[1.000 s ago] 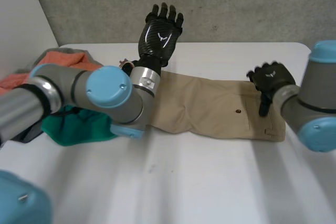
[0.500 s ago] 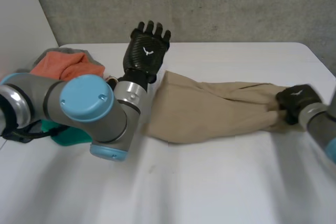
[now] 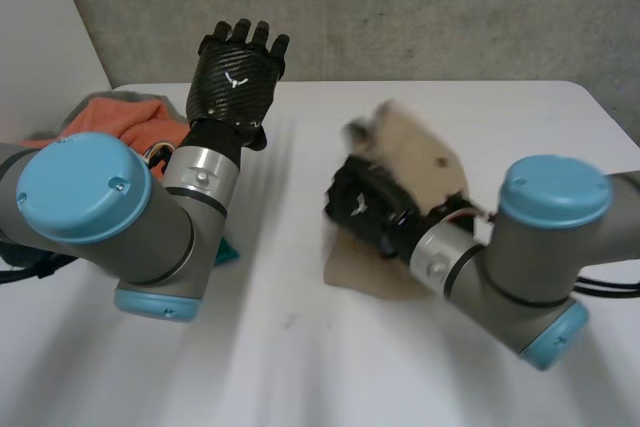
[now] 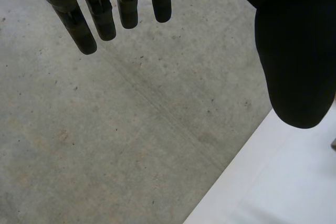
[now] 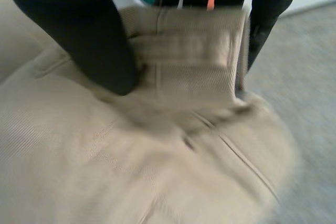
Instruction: Fold the laundry.
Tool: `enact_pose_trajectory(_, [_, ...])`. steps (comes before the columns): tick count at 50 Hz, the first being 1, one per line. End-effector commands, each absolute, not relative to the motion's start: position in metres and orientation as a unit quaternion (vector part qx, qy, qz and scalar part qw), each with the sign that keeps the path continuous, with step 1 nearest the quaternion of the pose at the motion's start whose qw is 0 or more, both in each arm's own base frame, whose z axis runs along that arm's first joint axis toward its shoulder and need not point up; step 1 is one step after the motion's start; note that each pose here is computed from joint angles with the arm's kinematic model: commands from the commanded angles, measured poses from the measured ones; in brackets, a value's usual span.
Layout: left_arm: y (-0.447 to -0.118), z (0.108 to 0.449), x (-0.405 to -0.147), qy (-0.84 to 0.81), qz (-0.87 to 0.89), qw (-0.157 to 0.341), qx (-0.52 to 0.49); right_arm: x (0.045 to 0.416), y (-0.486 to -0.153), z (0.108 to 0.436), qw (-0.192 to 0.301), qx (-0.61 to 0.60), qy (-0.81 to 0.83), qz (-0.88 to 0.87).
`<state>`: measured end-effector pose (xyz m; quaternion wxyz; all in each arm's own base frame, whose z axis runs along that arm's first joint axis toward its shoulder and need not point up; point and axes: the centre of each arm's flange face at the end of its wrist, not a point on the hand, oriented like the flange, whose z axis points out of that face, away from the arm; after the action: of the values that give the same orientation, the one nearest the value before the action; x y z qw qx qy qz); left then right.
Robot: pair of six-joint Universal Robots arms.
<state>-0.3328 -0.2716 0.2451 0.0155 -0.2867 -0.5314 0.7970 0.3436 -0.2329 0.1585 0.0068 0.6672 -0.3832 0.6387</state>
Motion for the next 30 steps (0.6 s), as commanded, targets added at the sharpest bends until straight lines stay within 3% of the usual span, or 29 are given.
enact_pose_trajectory(1, [-0.275, 0.252, -0.335, -0.526, 0.804, 0.028, -0.275, 0.339, -0.238, 0.168, 0.001, 0.646, -0.428, 0.632])
enact_pose_trajectory(3, [-0.277, 0.256, -0.338, -0.52, 0.808, 0.031, -0.274, 0.333, -0.243, 0.185, -0.017, 0.611, -0.455, 0.648])
enact_pose_trajectory(7, [-0.284, 0.27, -0.349, -0.504, 0.821, 0.043, -0.264, 0.311, -0.259, 0.222, -0.117, 0.477, -0.557, 0.67])
enact_pose_trajectory(8, [-0.287, 0.268, -0.355, -0.505, 0.82, 0.053, -0.263, 0.305, -0.265, 0.232, -0.16, 0.424, -0.586, 0.672])
enact_pose_trajectory(11, [-0.287, 0.264, -0.368, -0.512, 0.813, 0.071, -0.268, 0.288, -0.282, 0.244, -0.216, 0.327, -0.638, 0.663])
enact_pose_trajectory(17, [-0.274, 0.228, -0.406, -0.568, 0.74, 0.143, -0.331, 0.248, -0.311, 0.232, -0.195, 0.264, -0.708, 0.626])
enact_pose_trajectory(21, [-0.267, 0.205, -0.421, -0.6, 0.694, 0.189, -0.352, 0.244, -0.322, 0.209, -0.185, 0.259, -0.747, 0.584])
enact_pose_trajectory(25, [-0.262, 0.18, -0.429, -0.628, 0.659, 0.193, -0.366, 0.244, -0.329, 0.187, -0.173, 0.269, -0.772, 0.549])
enact_pose_trajectory(30, [-0.26, 0.152, -0.422, -0.674, 0.618, 0.16, -0.372, 0.245, -0.34, 0.151, -0.162, 0.284, -0.793, 0.515])
